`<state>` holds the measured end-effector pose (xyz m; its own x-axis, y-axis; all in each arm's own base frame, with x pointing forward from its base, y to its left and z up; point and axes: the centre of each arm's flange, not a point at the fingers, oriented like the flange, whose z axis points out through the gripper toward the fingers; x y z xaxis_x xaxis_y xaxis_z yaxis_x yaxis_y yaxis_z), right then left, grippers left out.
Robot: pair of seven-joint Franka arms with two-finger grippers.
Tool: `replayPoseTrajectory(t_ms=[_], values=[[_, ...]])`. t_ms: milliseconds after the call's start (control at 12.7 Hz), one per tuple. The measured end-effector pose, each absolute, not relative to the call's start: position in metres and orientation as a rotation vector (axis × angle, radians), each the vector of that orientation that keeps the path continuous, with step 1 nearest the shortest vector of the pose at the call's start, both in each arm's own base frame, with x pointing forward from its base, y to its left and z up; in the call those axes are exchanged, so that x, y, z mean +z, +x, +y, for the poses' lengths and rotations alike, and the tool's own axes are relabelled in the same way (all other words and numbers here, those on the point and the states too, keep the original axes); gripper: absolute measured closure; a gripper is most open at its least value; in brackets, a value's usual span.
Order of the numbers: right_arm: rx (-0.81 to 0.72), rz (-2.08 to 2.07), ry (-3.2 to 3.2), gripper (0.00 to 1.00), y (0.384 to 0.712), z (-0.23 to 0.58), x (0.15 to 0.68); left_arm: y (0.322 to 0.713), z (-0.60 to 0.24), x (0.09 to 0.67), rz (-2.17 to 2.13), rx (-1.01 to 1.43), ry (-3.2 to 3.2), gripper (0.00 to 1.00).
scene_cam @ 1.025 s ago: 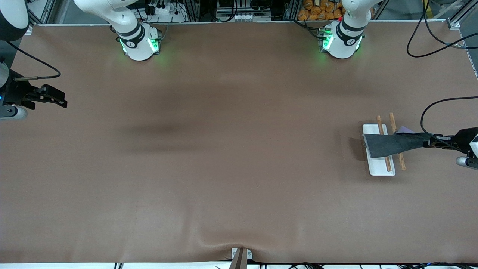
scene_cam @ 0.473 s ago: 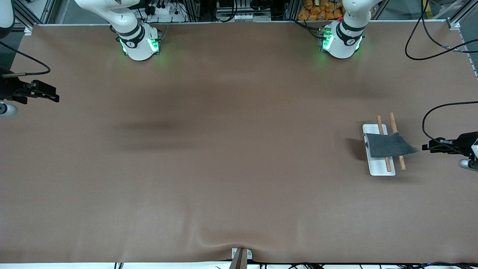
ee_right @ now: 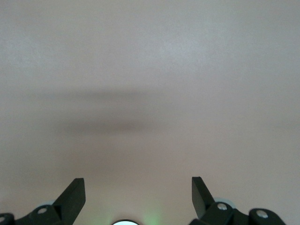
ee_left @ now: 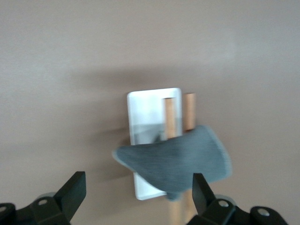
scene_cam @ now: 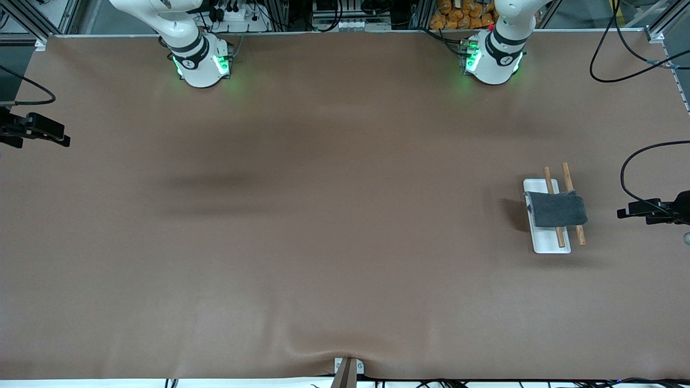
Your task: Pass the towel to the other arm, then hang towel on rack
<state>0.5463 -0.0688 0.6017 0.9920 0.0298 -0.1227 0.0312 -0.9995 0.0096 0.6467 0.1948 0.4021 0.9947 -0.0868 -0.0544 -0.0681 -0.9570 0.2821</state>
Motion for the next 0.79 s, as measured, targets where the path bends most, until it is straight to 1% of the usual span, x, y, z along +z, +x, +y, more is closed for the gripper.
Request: replayPoseTrajectory(t_ms=[158,394,631,788], values=[[-0.191,0.058,3.126,0.00,0.547,-0.065,0.602,0.643,0.152,0.447,-0.028,-0.126,2.858,0.00],[-0.184,0.075,3.132,0.00,0.548,-0.059,0.604,0.625,0.081,0.518,0.090,-0.167,2.887,0.00],[-0.157,0.071,3.146,0.00,0.548,-0.059,0.611,0.604,0.015,0.571,0.167,-0.156,2.953,0.00],[-0.134,0.078,3.146,0.00,0.549,-0.057,0.618,0.592,-0.021,0.595,0.138,-0.120,3.024,0.00]])
